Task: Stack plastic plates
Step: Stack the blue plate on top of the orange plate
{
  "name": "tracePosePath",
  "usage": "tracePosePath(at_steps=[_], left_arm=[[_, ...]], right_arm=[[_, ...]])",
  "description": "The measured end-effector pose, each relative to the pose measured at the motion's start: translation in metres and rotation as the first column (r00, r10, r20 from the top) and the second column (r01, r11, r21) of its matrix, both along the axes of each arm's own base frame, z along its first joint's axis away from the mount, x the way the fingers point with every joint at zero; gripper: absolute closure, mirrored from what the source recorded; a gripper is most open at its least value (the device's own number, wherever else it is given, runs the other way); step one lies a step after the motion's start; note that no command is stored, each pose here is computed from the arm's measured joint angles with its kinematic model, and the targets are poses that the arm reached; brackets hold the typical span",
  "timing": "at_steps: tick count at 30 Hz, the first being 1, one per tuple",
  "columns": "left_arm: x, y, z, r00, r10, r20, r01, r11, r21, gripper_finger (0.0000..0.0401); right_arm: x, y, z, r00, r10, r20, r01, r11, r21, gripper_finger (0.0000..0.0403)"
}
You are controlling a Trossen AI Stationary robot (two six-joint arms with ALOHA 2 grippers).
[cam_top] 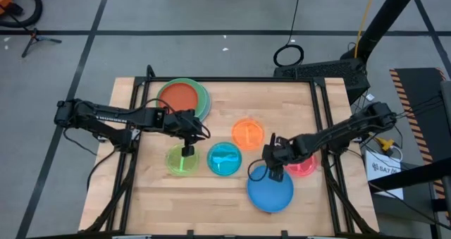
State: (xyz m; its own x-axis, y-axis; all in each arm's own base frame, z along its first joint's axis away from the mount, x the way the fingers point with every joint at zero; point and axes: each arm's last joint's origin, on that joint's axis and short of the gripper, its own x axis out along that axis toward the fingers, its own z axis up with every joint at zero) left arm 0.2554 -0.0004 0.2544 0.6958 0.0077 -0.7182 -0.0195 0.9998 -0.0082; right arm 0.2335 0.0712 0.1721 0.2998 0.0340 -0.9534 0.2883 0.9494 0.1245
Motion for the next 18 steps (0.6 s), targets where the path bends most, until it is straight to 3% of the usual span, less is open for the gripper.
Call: tracePosePath(at_steps=[9, 18], left_arm=[[0.001, -0.001, 0.001, 1.000, -0.001, 0.008, 0.001, 1.000, -0.004, 0.0318], [0.002, -0.001, 0.002, 1.000, -0.006, 0.030, 0.006, 1.000, 0.001, 0.0318]], right_arm=[[0.005, 0.009, -0.022, 0.997, 0.038, -0.062, -0.041, 0.998, -0.049, 0.0225], [0.006, 0.008, -0.023, 0.998, 0.037, -0.051, -0.042, 0.994, -0.097, 0.0229]])
